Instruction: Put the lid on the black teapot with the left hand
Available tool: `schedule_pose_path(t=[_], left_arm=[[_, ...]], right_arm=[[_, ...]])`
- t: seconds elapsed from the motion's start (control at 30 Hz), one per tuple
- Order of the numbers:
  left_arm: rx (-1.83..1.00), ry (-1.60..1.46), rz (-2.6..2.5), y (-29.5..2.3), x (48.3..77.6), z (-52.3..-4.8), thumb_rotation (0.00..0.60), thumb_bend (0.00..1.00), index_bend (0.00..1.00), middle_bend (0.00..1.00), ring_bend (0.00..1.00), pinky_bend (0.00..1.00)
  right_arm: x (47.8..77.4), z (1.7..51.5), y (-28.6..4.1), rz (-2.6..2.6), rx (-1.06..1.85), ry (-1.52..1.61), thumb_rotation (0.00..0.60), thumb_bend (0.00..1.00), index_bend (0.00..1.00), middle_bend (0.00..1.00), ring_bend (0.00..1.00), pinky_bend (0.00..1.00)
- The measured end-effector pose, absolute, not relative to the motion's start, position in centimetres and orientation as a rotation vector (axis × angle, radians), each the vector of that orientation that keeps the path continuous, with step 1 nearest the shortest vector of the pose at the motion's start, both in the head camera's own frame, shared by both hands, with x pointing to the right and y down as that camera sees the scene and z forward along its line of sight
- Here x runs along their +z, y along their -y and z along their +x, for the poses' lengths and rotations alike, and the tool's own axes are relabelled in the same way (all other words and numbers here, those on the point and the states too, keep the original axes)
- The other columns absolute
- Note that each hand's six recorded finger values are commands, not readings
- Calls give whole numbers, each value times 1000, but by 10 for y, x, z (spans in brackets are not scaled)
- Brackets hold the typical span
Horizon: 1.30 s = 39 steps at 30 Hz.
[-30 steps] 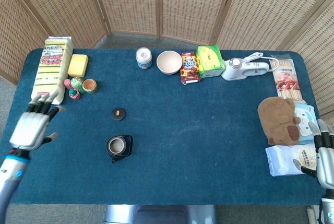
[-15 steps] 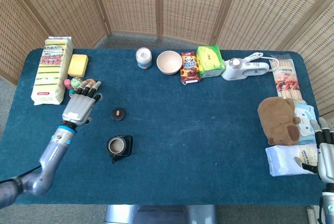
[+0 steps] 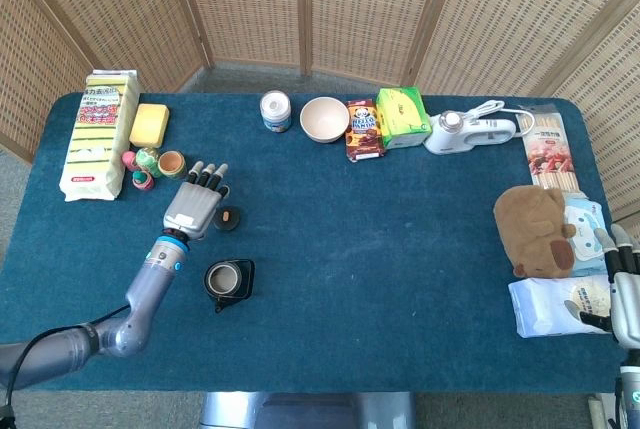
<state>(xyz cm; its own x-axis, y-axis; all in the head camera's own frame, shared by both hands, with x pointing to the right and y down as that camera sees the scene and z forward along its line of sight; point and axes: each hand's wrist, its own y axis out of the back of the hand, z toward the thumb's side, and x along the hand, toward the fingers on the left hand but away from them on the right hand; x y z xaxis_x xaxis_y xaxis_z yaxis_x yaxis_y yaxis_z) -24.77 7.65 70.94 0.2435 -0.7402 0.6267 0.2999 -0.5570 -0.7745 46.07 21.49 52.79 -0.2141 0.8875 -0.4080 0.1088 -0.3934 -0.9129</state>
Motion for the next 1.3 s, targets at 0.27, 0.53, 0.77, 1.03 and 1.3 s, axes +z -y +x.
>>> schedule_pose_path(t=[0.27, 0.53, 0.77, 1.03, 1.3], left_arm=[[-1532, -378, -1596, -75, 716, -236, 600, 138, 305, 0, 0, 0], [-1545, -360, -1621, -78, 725, -225, 600, 139, 305, 0, 0, 0], [-1549, -339, -1605, -78, 729, -220, 600, 139, 306, 0, 0, 0], [-1559, -318, -1580, -78, 735, -217, 600, 138, 305, 0, 0, 0], [-1573, -312, -1576, -82, 741, -214, 600, 137, 306, 0, 0, 0]], right_arm=[[526, 462, -214, -1455, 1660, 1223, 600, 161, 0, 0, 0, 0], [527, 461, -215, -1459, 1658, 1216, 600, 161, 0, 0, 0, 0], [528, 461, -215, -1462, 1662, 1216, 600, 161, 0, 0, 0, 0], [526, 462, -214, -1464, 1658, 1229, 600, 161, 0, 0, 0, 0], [525, 462, -214, -1474, 1646, 1238, 600, 162, 3, 0, 0, 0]])
